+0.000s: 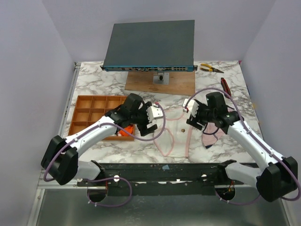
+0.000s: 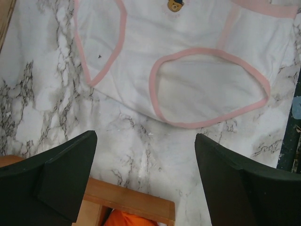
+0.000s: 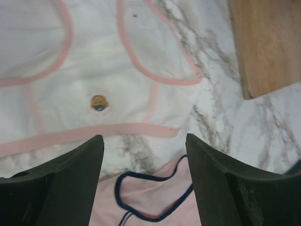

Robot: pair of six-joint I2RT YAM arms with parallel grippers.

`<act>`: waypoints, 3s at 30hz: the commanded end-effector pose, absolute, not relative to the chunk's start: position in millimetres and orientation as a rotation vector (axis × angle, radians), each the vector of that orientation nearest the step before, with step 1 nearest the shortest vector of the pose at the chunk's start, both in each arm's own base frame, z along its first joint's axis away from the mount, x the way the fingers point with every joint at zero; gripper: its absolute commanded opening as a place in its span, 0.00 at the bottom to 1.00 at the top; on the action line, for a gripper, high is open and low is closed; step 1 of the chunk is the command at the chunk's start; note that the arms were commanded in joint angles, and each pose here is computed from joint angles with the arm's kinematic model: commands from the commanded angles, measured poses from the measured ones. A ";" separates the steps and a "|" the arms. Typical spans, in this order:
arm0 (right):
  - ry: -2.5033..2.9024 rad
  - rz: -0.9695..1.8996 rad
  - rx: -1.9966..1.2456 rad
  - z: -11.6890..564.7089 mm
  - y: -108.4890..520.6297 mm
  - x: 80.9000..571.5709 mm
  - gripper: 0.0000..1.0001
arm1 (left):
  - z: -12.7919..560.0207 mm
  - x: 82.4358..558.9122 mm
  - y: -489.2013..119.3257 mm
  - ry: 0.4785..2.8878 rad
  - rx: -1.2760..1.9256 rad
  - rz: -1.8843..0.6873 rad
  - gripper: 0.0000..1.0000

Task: Roll the underwear
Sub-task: Fold the underwear at the center of the board.

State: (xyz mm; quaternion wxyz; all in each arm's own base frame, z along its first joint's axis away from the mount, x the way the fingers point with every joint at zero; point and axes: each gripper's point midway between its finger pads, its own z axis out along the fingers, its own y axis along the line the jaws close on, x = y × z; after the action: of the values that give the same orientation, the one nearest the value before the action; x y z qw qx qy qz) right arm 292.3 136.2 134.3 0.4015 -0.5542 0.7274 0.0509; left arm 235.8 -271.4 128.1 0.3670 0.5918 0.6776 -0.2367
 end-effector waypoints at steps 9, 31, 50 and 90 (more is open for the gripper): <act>1.824 0.552 -1.972 84.6 158.7 140.6 0.71 | 198.0 290.2 -244.4 1.779 1.356 -0.663 0.88; 1.676 0.434 -2.113 32.3 177.0 122.7 0.53 | 166.9 309.3 -218.1 1.924 1.375 -0.490 0.88; 1.724 0.512 -2.171 15.5 170.5 106.4 0.45 | 169.0 308.4 -215.5 1.910 1.365 -0.470 0.88; 2.109 0.673 -1.498 77.4 192.4 195.8 0.01 | 125.1 202.8 -289.8 1.543 1.593 -0.706 0.81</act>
State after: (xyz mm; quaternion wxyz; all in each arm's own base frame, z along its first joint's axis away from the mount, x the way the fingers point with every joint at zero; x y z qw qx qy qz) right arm 193.1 181.5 69.3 0.2315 -0.5598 0.7683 0.2069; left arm 205.7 -265.0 111.8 0.3796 0.6297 0.6338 -0.2402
